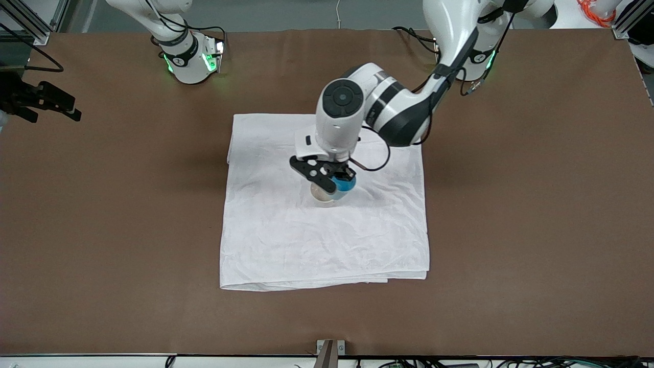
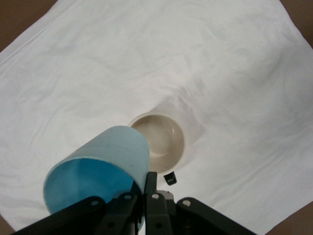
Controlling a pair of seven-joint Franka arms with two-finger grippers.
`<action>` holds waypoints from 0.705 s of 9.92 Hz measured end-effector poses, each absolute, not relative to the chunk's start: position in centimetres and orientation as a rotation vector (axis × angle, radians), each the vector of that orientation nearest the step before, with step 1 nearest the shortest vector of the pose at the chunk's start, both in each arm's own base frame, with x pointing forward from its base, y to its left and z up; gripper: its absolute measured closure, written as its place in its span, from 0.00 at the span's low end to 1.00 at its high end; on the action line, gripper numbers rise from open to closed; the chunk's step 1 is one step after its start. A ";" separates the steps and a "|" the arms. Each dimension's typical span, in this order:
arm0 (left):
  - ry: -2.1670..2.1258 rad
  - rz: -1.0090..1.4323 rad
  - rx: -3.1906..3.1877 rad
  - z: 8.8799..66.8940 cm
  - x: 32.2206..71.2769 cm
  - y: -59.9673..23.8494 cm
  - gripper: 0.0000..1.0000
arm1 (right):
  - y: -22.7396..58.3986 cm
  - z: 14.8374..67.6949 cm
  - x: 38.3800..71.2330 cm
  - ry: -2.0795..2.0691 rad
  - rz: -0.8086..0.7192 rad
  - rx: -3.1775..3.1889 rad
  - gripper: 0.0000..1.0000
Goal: Place blue cup into white mug on cloth
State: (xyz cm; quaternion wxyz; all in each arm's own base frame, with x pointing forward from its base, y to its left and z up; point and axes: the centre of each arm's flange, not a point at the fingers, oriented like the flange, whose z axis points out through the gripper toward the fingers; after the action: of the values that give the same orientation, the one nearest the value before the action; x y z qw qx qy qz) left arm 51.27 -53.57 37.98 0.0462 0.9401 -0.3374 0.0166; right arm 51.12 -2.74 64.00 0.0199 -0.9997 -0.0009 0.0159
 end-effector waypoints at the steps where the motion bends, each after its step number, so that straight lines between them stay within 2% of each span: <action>1: -1.059 0.059 2.853 36.6 50.5 -54.8 0.96 | -2.5 64.8 51.3 -0.008 0.011 -3.105 0.00; 3: -1.127 0.063 2.827 34.3 50.4 -55.6 0.96 | -2.5 65.9 52.1 -0.011 -0.046 -3.107 0.00; 7: -1.182 0.063 2.820 33.7 50.2 -55.7 0.96 | -2.2 65.9 55.7 -0.030 -0.070 -3.104 0.00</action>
State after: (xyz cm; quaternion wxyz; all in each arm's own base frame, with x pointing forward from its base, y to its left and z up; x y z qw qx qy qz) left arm 50.23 -55.73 33.70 0.0415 0.9213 -0.3860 0.0207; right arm 55.73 -2.20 65.86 0.0183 -0.9995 -0.0098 -0.0226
